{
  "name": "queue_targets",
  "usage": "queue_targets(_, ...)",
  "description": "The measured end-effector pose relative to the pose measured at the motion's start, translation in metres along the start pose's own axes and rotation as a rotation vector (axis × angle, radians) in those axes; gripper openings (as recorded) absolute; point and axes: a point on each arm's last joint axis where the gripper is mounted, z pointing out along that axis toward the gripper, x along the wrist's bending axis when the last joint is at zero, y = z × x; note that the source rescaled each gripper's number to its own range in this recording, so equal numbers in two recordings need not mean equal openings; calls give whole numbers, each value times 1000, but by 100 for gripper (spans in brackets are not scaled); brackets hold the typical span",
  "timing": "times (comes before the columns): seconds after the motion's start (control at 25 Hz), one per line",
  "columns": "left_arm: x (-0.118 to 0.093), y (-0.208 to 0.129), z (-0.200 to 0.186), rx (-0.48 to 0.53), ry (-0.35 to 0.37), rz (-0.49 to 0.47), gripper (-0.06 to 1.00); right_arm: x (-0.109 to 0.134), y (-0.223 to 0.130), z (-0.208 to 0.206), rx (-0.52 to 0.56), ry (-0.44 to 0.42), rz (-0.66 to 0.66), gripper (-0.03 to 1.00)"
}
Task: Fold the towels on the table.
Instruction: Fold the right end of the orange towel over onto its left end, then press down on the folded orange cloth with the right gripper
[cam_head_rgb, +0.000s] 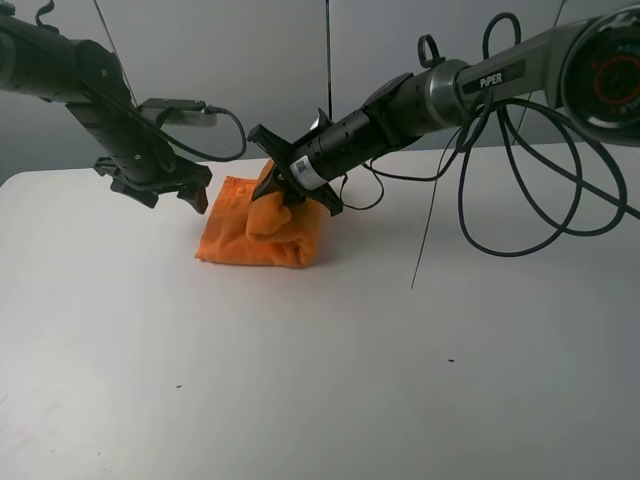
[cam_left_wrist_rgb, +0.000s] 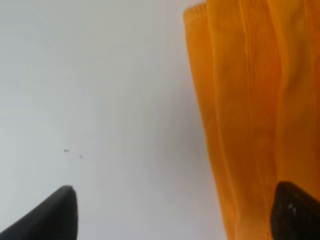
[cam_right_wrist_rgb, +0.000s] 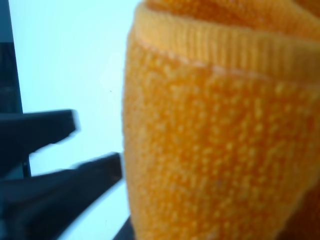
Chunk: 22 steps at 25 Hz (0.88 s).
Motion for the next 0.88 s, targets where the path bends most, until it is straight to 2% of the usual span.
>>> queue_targets(0.12,6,7,-32,-72,9,-9,99,0,0,0,-2,-2,-3,6)
queue_targets(0.2,10,9,-52,-109,13,-19,99,0,0,0,-1,3,2,14)
queue_targets(0.24,10,12,-63,-132,14,-20,99,1,0,0,0,8,7,22)
queue_targets(0.4,14,22,-107,-216,33,-16,99,5,-1,0,10,57,24,66)
queue_targets(0.48,15,26,-125,-254,36,-19,99,9,-2,-1,23,90,21,81)
queue_targets(0.68,17,35,-155,-304,39,-25,99,29,-12,-2,35,134,-6,86)
queue_targets(0.88,19,37,-161,-305,42,-30,99,47,-34,18,20,117,-56,86)
